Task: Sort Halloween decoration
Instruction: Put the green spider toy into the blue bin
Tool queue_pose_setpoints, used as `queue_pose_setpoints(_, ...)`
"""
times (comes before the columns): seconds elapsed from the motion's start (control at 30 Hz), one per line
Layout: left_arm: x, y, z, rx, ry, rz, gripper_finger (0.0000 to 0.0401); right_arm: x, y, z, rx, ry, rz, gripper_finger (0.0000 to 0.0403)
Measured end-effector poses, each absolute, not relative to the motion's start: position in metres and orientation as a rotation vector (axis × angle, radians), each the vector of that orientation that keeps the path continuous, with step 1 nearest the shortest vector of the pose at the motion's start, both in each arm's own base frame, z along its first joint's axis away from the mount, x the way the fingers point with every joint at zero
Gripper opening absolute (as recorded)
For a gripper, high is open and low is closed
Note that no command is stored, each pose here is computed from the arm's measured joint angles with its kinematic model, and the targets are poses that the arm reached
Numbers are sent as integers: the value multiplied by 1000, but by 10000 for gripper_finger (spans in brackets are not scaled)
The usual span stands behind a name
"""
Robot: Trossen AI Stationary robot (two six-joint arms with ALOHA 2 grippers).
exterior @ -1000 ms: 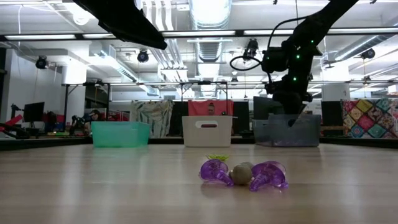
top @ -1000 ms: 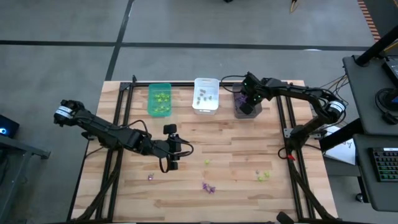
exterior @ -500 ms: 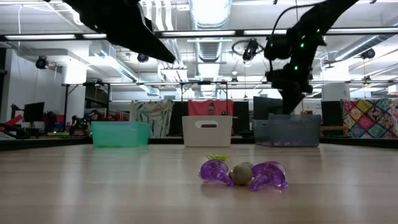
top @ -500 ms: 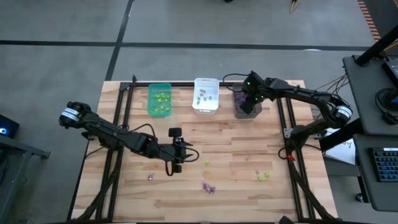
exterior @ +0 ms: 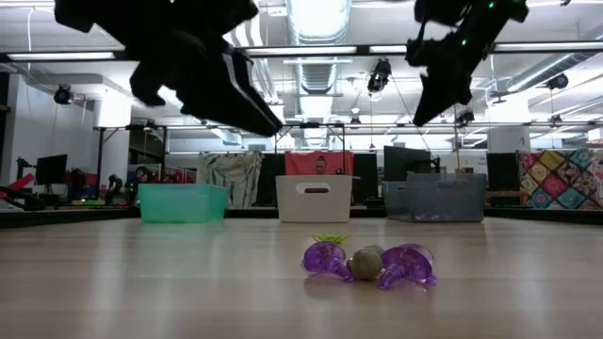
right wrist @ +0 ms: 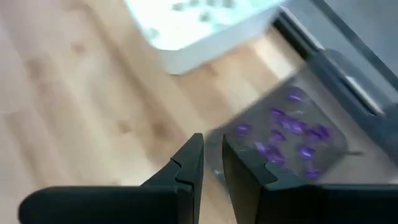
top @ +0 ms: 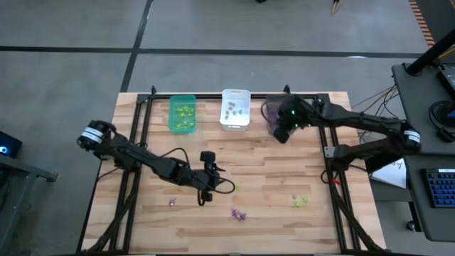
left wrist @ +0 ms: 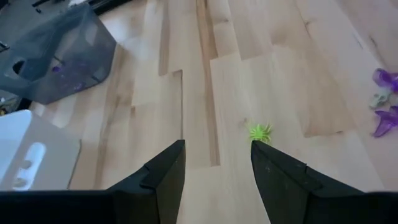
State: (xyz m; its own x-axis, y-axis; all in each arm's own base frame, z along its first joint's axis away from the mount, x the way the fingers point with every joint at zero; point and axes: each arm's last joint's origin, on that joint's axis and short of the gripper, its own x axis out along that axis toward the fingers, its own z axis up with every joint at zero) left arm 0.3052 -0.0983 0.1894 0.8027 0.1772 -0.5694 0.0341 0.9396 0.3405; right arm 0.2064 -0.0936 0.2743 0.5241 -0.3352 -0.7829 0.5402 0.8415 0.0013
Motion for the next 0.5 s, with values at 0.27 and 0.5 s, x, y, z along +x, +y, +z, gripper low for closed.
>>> queue_pose_setpoints(0.27, 317, -102, 169, 342, 627, 80, 167, 220, -42, 277, 247, 846, -362, 54)
queue_pose_setpoints(0.5, 328, -105, 154, 332, 589, 48, 167, 237, 2, 265, 212, 884, -209, 54)
